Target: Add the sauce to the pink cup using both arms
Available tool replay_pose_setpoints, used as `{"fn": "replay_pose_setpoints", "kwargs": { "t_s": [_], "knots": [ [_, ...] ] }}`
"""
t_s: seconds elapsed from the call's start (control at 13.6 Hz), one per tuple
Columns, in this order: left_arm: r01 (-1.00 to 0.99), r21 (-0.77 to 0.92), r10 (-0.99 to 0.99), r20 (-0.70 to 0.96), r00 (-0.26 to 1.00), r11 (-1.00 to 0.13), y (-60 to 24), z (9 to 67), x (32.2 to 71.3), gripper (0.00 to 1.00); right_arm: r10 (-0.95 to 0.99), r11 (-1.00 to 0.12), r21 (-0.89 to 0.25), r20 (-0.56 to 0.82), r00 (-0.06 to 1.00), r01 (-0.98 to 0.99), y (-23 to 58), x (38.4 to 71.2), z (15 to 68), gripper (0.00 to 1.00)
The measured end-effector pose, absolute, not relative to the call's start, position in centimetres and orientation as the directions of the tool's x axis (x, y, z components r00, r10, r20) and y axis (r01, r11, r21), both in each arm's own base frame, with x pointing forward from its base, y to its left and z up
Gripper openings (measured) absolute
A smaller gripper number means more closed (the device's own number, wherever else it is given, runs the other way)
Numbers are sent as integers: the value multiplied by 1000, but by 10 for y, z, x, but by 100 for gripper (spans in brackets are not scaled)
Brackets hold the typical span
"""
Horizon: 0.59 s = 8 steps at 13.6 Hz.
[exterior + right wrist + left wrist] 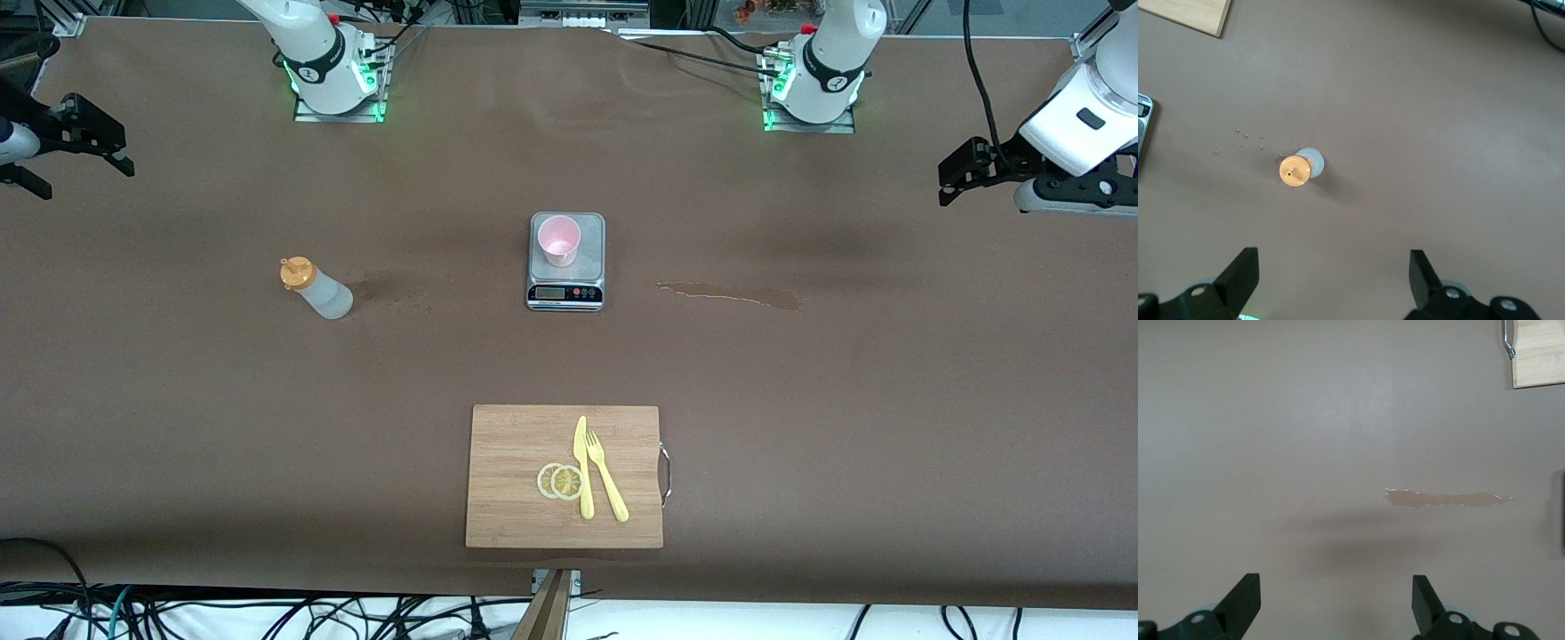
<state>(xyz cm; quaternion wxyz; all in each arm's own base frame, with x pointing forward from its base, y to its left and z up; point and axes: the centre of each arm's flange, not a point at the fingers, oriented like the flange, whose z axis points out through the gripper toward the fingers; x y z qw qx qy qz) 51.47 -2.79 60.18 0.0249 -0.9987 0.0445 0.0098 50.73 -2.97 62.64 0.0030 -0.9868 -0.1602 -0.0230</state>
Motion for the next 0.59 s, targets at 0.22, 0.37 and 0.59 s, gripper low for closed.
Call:
{"fn": "replay_pose_setpoints", "kwargs": {
  "t_s": [0.22,0.37,0.59],
  "knots": [
    [-94,-49,-92,-27,995,-994,-30,601,513,100,194,-981,-18,9,981,194,-29,502,626,100],
    [-94,-47,-92,-40,995,-994,-31,599,512,100,144,-989,-25,6,990,144,-28,501,627,100],
    [-93,-30,-92,-41,995,-995,-33,599,512,100,153,-988,-29,10,988,153,-20,498,631,100]
  ]
}}
